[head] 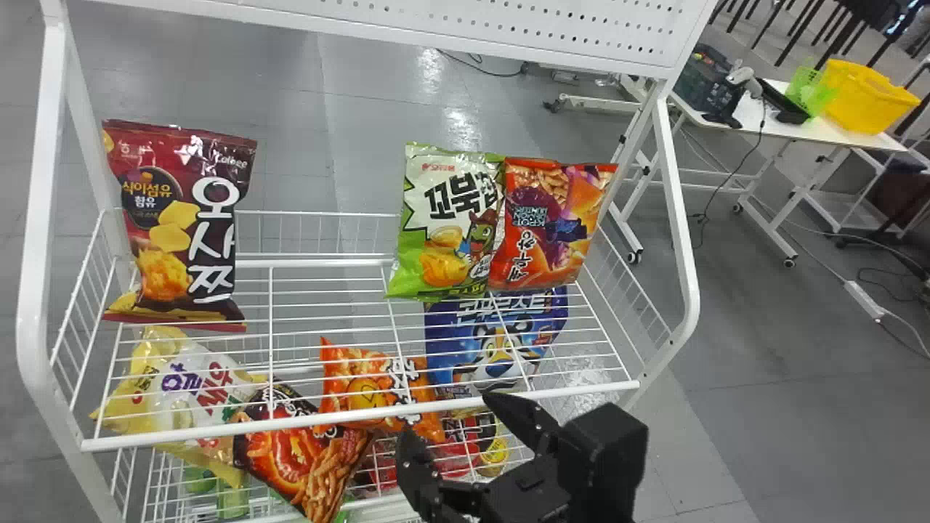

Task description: Hold basket handle with left hand then pick Jagalchi snack with right hand and place into basket

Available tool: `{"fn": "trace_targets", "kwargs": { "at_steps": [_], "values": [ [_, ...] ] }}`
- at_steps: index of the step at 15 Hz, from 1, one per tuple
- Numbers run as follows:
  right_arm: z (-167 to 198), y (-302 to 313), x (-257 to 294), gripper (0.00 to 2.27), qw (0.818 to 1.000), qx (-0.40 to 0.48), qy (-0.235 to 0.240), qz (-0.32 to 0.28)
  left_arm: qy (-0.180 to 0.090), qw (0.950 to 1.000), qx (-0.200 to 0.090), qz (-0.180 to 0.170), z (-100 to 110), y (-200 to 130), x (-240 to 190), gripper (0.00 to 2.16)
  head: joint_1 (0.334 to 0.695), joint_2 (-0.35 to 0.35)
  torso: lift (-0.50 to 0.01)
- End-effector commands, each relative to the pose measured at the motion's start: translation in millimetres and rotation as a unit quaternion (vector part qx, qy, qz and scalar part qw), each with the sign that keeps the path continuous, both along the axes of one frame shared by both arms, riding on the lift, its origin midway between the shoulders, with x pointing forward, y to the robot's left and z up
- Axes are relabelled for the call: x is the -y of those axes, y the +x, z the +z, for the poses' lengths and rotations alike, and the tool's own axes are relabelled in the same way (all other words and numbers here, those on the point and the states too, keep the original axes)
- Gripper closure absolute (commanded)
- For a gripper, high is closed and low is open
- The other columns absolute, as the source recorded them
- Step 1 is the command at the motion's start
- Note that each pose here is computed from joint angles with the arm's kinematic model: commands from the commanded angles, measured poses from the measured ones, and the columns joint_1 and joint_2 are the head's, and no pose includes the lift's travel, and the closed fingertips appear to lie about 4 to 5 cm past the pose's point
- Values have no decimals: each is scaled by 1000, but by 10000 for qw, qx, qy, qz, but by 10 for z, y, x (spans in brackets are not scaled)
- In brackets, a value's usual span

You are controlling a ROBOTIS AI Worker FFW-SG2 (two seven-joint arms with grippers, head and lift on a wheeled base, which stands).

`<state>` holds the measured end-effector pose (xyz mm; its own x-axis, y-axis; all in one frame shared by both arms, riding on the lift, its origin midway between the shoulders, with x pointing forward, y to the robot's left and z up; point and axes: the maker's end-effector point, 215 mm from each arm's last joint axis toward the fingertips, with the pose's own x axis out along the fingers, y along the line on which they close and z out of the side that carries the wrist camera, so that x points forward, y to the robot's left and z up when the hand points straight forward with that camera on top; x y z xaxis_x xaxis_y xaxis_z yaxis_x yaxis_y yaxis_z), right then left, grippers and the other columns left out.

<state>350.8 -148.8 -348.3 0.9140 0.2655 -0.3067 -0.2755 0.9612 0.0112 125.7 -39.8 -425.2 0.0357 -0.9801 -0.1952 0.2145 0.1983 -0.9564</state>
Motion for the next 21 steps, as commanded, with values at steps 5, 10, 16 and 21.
{"fn": "trace_targets", "kwargs": {
  "at_steps": [5,10,16,21],
  "values": [
    [292,-377,194,144,9956,813,395,-256,-19,9999,13,129,-46,82,-58,2081,695,-350,-9],
    [564,-565,554,144,9878,1302,648,-558,-66,9997,-56,247,-71,139,-151,2081,695,-350,-9],
    [852,-786,723,144,9764,1842,785,-808,-67,9996,-88,278,-95,162,-162,2081,695,-350,-9],
    [825,-771,627,144,9770,1799,825,-796,-94,9995,-96,281,-89,165,-156,2081,695,-350,-9]
  ]
}}
